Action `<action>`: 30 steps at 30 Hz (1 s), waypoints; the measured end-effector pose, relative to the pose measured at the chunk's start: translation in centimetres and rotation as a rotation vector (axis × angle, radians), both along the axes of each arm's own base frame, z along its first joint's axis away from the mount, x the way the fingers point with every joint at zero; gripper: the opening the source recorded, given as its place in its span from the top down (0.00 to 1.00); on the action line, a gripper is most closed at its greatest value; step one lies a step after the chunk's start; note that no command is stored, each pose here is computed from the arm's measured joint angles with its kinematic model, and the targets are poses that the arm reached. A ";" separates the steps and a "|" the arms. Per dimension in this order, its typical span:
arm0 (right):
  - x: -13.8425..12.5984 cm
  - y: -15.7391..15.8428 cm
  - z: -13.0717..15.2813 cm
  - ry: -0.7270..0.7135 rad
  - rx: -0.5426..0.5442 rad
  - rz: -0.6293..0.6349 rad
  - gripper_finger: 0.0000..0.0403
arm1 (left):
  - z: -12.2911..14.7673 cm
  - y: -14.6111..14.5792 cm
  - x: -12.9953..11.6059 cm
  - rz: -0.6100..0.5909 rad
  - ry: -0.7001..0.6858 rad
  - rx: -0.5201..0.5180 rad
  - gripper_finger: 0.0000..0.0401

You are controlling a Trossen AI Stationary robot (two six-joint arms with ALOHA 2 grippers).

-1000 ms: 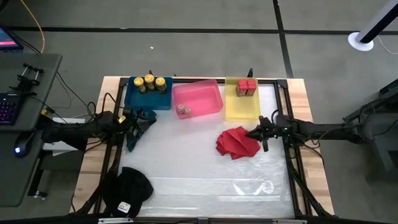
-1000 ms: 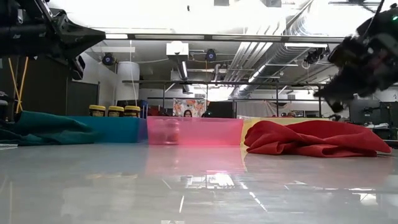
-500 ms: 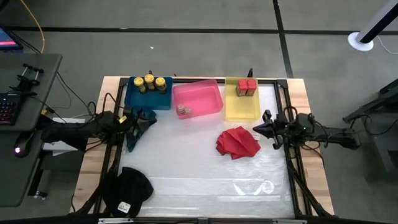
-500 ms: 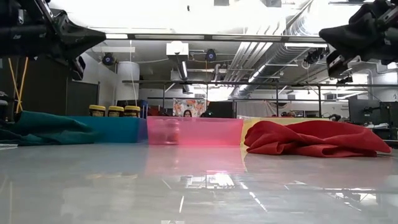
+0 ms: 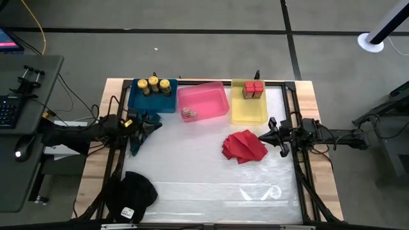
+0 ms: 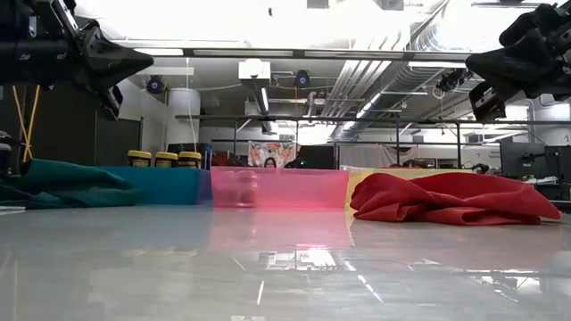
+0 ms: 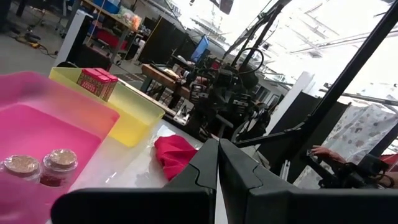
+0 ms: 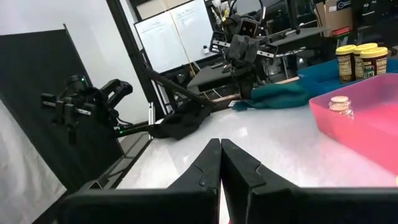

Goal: Sort spices by type
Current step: Return to Home Position

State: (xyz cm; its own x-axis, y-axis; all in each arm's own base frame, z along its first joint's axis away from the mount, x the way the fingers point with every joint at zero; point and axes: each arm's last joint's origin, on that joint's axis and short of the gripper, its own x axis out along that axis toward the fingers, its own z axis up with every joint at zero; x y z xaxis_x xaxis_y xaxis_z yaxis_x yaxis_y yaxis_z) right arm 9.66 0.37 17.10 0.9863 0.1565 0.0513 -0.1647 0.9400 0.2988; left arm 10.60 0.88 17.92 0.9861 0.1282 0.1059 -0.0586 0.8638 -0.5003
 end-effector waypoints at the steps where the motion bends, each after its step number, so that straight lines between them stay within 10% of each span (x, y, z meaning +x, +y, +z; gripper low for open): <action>1: 0.0 0.0 0.0 0.000 0.000 0.000 1.00 | 0.0 0.0 0.0 0.000 0.000 0.000 1.00; 11: 0.0 0.0 0.0 -0.002 -0.015 -0.001 1.00 | 0.0 0.0 0.0 0.000 0.000 0.000 1.00; 18: 0.0 0.0 0.0 -0.068 -0.439 -0.026 1.00 | 0.0 0.0 0.0 0.000 0.000 0.000 1.00; 30: 0.0 -0.4 -0.2 -0.015 -0.382 -0.151 1.00 | 0.0 0.0 0.0 0.000 0.000 0.000 1.00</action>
State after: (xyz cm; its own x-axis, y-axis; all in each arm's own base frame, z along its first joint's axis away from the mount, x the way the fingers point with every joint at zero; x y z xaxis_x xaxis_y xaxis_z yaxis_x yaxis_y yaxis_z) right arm 9.70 -0.02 16.89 0.9993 0.0210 0.0316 -0.0185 0.9968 -0.0776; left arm 10.61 0.88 17.92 0.9860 0.1282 0.1062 -0.0584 0.8639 -0.5003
